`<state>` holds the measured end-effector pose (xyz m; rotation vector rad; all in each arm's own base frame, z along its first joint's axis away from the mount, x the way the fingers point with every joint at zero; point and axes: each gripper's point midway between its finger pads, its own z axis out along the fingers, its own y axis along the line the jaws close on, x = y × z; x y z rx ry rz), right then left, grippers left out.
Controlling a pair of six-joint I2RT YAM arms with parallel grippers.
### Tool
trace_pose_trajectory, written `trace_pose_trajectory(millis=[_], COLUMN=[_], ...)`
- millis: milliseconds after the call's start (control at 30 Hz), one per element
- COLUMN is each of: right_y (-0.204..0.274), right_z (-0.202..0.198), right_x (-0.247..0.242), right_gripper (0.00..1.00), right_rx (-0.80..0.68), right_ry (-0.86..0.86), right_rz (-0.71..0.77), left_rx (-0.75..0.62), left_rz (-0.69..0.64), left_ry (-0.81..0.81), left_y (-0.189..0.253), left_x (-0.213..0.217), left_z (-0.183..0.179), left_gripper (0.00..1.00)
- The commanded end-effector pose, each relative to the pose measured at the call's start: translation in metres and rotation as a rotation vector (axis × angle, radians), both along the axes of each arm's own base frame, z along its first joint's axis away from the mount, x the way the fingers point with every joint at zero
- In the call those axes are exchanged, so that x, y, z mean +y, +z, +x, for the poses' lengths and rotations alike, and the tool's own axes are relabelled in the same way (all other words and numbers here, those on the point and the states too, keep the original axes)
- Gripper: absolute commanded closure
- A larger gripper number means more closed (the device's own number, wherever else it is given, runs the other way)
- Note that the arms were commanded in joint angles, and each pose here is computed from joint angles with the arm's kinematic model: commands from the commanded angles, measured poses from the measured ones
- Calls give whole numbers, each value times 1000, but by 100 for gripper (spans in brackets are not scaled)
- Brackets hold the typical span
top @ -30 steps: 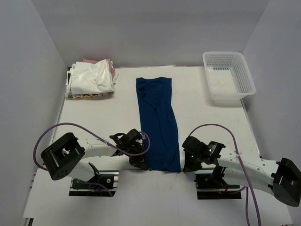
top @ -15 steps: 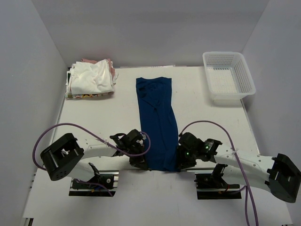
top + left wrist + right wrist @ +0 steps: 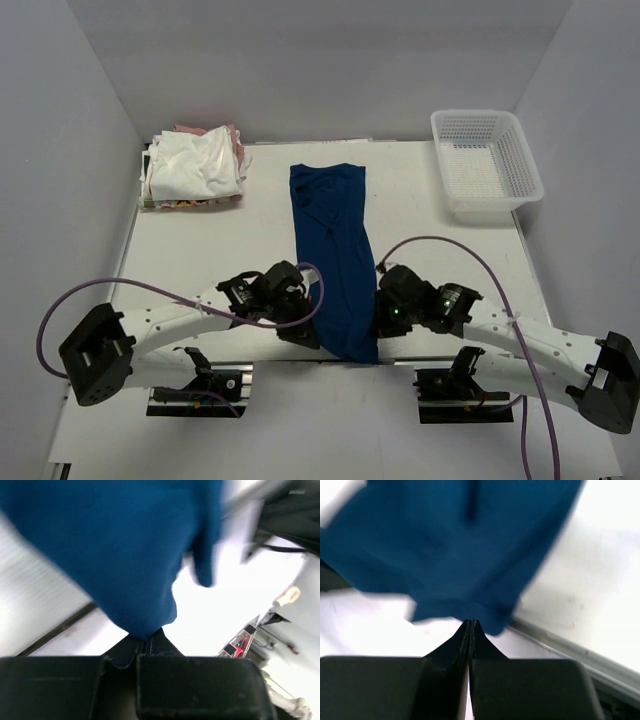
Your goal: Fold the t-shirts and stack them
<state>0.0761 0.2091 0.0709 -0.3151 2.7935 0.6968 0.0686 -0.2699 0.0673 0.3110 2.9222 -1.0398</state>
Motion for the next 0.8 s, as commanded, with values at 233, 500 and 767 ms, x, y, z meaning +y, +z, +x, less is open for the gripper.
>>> trace_pose_trajectory(millis=[233, 500, 767], right_y=[36, 1, -31], right_z=[58, -2, -25], right_x=[2, -6, -1], right_gripper=[100, 51, 10], right_rx=[-201, -122, -60], right_ry=[-9, 363, 447], right_rz=[-131, -41, -80], left_rx=[-144, -83, -65], left_rz=[-64, 11, 19], left_ry=[-71, -72, -57], left_y=[46, 23, 20], left_x=[-20, -7, -6], left_z=[27, 18, 16], left_gripper=[100, 100, 100])
